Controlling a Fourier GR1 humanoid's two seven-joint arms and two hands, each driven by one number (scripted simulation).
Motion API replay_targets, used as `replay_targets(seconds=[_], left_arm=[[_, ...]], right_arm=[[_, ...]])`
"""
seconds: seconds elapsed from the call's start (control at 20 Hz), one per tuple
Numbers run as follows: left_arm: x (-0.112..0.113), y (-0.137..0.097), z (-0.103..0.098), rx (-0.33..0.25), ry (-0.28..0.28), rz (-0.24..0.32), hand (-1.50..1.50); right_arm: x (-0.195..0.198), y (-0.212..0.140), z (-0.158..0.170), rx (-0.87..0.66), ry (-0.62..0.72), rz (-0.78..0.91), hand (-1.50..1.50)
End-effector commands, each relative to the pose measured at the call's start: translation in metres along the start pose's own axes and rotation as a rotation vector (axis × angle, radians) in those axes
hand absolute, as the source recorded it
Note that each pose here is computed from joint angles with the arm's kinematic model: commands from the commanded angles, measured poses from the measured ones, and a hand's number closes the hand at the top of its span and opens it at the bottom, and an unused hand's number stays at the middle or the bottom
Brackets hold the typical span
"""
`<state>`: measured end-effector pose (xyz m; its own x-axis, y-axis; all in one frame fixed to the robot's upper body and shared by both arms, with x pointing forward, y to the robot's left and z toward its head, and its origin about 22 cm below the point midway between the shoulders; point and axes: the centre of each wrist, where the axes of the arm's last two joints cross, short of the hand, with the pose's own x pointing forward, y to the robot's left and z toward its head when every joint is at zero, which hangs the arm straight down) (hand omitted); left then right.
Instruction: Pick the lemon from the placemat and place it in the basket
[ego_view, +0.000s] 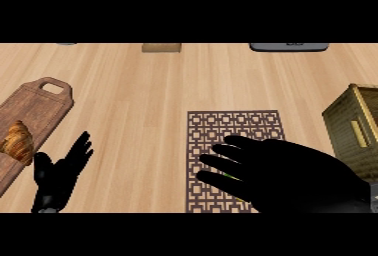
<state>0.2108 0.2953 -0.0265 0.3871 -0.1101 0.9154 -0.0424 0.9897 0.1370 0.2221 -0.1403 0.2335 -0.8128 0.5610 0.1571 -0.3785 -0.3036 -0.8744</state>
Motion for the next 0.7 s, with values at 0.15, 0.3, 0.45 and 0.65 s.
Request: replay_targets(seconds=[0.15,0.3,0.45,0.65], left_arm=[[-0.030,-0.019,0.004,-0.019,0.151,-0.009,0.00],[-0.029,-0.002,-0.001,0.005,0.158,0.005,0.00],[-0.031,-0.008,0.009,-0.015,0.155,-0.001,0.00],[-0.027,-0.008,0.006,0.003,0.157,0.004,0.00]], right_arm=[[-0.003,0.031,-0.020,0.043,0.026,0.023,-1.50],[-0.019,0.038,-0.027,0.025,0.043,0.017,-1.50],[-0.026,0.044,-0.045,0.015,0.045,-0.008,-1.50],[-0.035,0.070,-0.036,0.027,0.039,0.021,-1.50]])
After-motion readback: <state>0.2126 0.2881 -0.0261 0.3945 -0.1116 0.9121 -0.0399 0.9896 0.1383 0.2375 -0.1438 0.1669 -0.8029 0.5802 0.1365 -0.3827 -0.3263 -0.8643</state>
